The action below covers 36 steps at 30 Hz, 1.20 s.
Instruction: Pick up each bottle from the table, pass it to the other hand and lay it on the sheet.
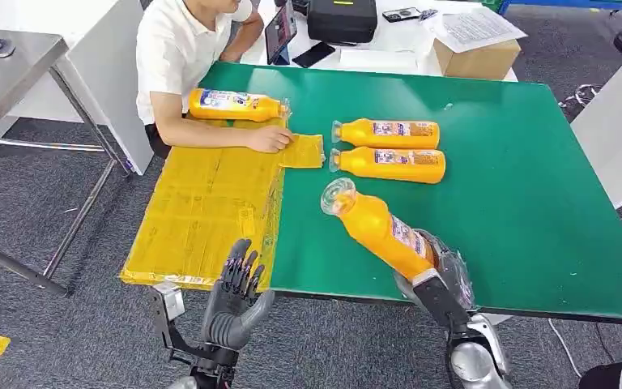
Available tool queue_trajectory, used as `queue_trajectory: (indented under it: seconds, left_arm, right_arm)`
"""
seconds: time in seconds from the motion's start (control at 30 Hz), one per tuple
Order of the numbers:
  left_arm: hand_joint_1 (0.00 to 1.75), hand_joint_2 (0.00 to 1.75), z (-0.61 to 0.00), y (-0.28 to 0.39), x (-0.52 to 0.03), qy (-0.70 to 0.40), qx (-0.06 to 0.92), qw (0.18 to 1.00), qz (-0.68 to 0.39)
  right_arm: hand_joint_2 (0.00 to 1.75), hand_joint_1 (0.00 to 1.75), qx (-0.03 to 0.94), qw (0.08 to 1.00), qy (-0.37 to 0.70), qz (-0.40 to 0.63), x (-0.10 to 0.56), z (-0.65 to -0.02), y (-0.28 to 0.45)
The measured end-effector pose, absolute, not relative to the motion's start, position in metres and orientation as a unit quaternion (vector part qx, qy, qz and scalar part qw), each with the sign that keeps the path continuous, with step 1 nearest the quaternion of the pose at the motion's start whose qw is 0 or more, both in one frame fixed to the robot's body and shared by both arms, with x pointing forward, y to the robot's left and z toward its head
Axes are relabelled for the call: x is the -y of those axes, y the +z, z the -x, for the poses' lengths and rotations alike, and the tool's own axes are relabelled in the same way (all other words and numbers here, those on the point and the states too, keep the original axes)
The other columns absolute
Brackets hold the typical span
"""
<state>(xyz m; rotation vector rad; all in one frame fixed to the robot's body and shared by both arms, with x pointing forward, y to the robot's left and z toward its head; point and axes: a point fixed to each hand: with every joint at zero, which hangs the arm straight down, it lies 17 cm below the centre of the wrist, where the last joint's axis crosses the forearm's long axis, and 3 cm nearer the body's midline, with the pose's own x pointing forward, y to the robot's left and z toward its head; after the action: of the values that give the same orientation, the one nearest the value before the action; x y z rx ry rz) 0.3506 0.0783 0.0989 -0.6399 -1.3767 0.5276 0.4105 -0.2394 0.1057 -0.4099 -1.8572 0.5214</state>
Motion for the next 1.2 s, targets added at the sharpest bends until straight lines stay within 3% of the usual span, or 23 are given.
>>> queue_trajectory:
  seconds: [0.6,0.77,1.2]
  left_arm:
    - [0.0,1.75,-0.345,0.12,-0.059,0.192,0.632,0.678,0.323]
    - [0.0,1.75,-0.346,0.142,-0.05,0.142,0.672,0.656,0.313]
    - [0.0,1.75,-0.366,0.127,-0.019,0.084,0.658,0.686,0.299]
  right_arm:
    - [1.75,1.75,0.833,0.502,0.217,0.085,0.139,-0.389,0.142]
    - [1.75,1.75,0.817,0.518,0.249,0.042,0.109,-0.383,0.125]
    - [1.75,1.75,0.795,0.509,0.329,-0.014,0.04,-0.373,0.103]
